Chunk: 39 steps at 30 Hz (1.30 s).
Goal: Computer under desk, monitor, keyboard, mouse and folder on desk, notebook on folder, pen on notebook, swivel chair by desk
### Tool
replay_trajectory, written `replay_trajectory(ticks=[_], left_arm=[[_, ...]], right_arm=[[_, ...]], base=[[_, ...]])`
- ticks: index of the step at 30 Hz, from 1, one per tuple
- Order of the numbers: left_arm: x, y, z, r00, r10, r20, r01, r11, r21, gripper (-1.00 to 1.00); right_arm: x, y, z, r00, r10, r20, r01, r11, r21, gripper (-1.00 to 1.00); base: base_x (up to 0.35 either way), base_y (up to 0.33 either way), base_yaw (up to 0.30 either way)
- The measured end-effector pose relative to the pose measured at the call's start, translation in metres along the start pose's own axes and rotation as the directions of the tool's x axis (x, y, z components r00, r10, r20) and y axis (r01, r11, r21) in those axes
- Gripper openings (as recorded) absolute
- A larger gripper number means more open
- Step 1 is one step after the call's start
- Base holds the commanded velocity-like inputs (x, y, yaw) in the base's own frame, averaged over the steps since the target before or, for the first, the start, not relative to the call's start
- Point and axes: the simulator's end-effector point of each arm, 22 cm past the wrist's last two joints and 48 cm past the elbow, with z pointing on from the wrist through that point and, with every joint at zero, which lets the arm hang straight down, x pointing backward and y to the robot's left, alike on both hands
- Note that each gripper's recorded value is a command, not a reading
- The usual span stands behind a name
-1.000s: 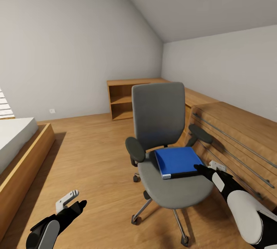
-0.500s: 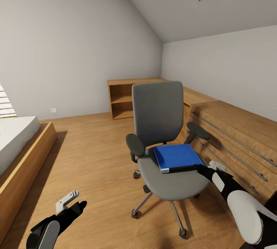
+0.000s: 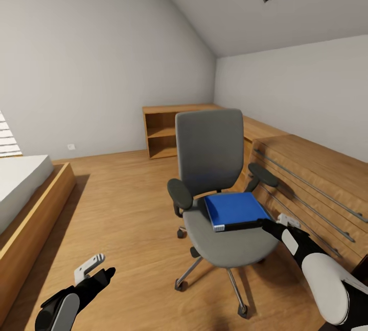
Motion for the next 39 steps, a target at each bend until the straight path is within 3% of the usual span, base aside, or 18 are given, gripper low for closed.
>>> replay_trajectory(ticks=[17, 35, 39], left_arm=[[-0.023, -0.015, -0.023, 1.000, 0.000, -0.002, 0.000, 1.000, -0.001, 1.00], [-0.022, -0.014, -0.022, 1.000, 0.002, -0.006, -0.002, 1.000, -0.005, 1.00], [-0.021, -0.013, -0.022, 1.000, 0.002, -0.007, -0.003, 1.000, -0.006, 1.00]], right_arm=[[-0.029, 0.013, -0.018, 1.000, 0.000, -0.001, 0.000, 1.000, 0.000, 1.00], [-0.026, 0.022, -0.017, 1.000, -0.001, -0.004, 0.001, 1.000, -0.012, 1.00], [-0.019, 0.023, -0.017, 0.999, 0.005, -0.039, -0.005, 1.000, -0.013, 1.00]], base=[[0.000, 0.000, 0.000], [0.000, 0.000, 0.000], [0.000, 0.000, 0.000]])
